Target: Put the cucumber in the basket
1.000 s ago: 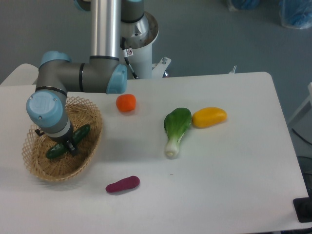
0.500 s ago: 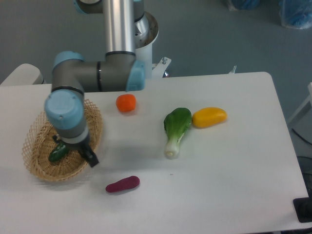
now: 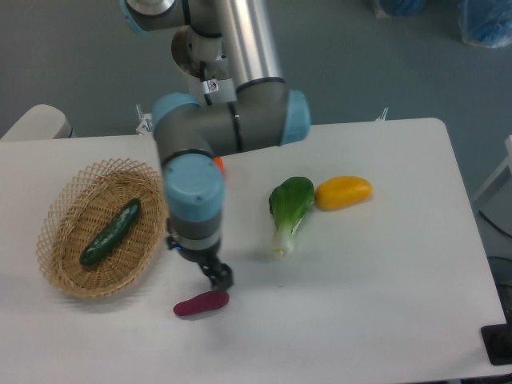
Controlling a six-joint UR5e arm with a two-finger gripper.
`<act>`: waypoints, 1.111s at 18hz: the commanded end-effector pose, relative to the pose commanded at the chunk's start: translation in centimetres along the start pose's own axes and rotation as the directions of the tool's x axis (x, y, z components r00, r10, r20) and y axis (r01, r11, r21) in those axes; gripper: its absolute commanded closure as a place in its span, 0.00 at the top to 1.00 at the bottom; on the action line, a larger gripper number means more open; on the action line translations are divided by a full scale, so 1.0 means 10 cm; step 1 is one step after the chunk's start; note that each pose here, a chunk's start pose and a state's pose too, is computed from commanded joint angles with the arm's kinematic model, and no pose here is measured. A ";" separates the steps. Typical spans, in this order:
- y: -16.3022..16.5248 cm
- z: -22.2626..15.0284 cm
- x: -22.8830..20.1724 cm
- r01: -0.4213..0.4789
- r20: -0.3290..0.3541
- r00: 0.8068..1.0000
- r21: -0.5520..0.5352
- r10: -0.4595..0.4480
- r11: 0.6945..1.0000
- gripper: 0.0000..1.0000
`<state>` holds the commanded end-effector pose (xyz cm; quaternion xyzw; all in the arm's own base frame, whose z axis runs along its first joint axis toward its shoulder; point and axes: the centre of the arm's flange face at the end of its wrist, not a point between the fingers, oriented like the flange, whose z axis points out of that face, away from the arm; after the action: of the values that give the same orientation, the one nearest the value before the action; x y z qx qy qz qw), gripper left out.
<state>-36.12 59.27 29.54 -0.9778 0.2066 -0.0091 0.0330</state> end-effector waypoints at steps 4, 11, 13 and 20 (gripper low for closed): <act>0.49 0.08 -0.51 0.002 0.009 1.000 -0.015 -0.001 1.000 1.00; 1.03 0.25 -1.28 -0.003 0.042 0.999 -0.043 0.005 0.999 1.00; 1.13 0.25 -1.39 -0.009 0.041 0.999 -0.044 0.011 0.999 1.00; 1.24 0.18 -1.66 -0.032 0.019 0.999 -0.049 0.033 0.998 1.00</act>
<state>-56.25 54.82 26.78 -0.9749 0.2222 0.0062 0.0115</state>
